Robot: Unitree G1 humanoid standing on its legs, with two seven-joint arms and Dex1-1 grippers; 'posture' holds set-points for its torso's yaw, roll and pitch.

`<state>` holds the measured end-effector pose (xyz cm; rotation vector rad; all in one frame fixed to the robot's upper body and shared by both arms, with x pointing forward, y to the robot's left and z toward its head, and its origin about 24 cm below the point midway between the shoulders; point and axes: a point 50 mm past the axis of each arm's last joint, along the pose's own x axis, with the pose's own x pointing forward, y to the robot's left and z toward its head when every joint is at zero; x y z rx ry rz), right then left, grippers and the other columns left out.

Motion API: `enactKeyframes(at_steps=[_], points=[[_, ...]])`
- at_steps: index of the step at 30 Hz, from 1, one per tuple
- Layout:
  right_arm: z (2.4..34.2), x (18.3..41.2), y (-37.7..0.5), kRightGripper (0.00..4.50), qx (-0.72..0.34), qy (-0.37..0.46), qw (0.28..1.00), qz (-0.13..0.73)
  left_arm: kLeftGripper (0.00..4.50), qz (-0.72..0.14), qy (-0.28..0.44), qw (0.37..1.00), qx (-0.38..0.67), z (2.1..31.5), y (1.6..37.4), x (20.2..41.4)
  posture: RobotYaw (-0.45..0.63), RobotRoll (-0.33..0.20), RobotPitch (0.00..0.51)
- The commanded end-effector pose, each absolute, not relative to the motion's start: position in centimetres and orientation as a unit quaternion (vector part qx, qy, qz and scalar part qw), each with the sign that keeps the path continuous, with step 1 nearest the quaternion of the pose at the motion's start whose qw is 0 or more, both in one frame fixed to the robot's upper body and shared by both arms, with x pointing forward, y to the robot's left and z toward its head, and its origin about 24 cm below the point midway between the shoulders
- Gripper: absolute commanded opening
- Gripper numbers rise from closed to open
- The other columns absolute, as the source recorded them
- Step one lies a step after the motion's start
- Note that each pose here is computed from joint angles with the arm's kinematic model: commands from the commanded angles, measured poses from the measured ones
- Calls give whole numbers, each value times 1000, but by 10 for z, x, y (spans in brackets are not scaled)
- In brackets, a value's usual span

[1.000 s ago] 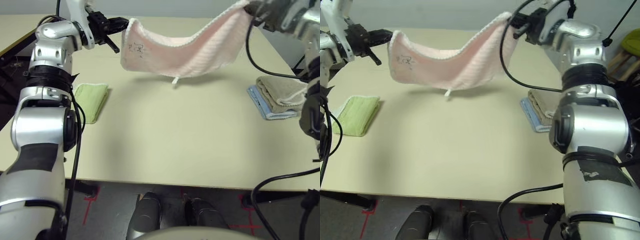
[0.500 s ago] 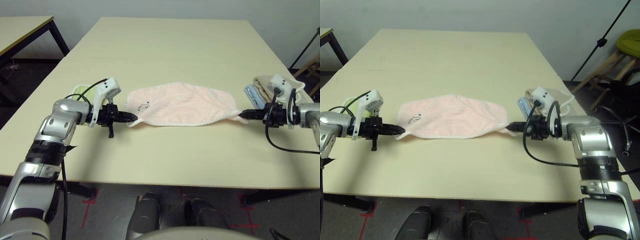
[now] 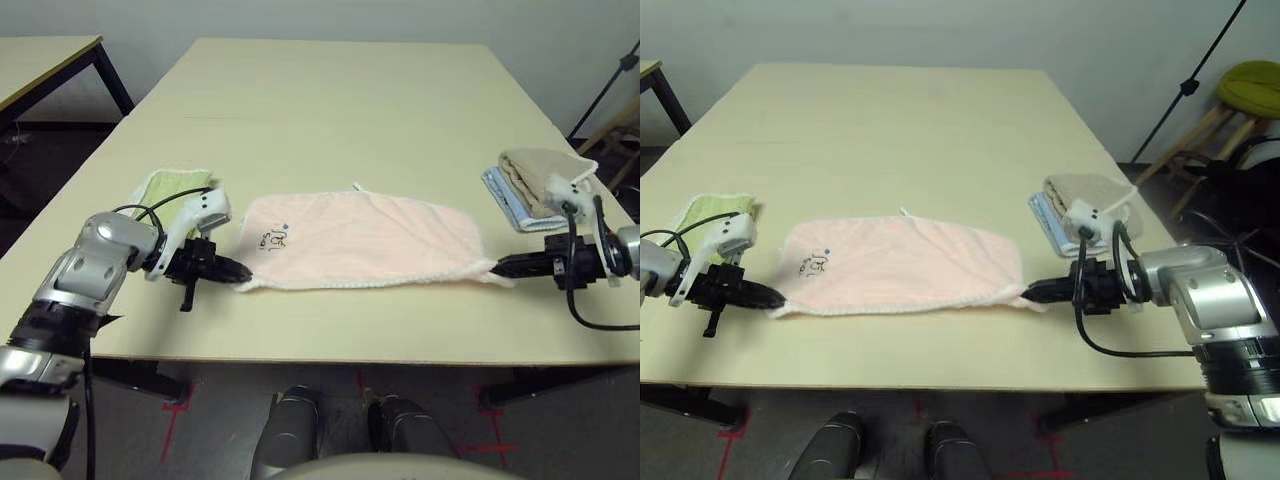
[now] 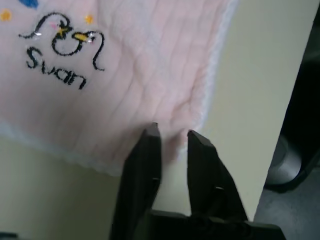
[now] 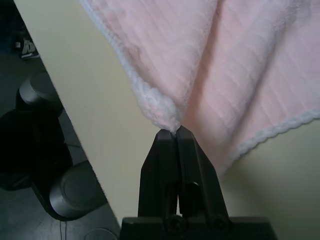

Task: Fold the towel and set it aside.

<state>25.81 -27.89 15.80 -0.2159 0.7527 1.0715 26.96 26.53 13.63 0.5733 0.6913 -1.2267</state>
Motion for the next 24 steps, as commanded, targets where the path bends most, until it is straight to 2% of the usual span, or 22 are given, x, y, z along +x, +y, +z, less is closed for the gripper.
enactKeyframes(at_steps=[1, 7, 8, 15, 20, 24], points=[[155, 255, -278, 0, -115, 363, 776, 503, 2225, -546, 313, 723, 284, 143, 268, 266, 172, 0, 133], [155, 250, -278, 0, -116, 365, 772, 508, 4278, -544, 313, 725, 285, 148, 267, 252, 170, 0, 138], [155, 249, -279, 0, -116, 366, 770, 509, 4481, -544, 313, 726, 282, 147, 266, 250, 169, 0, 143], [154, 239, -280, 0, -110, 376, 767, 509, 4481, -536, 327, 730, 270, 141, 258, 229, 162, 0, 152], [154, 236, -279, 0, -107, 375, 768, 508, 4481, -495, 297, 757, 306, 134, 253, 234, 156, 0, 163], [156, 235, -276, 0, -98, 367, 772, 510, 4481, -488, 292, 756, 325, 124, 249, 235, 147, 0, 167]])
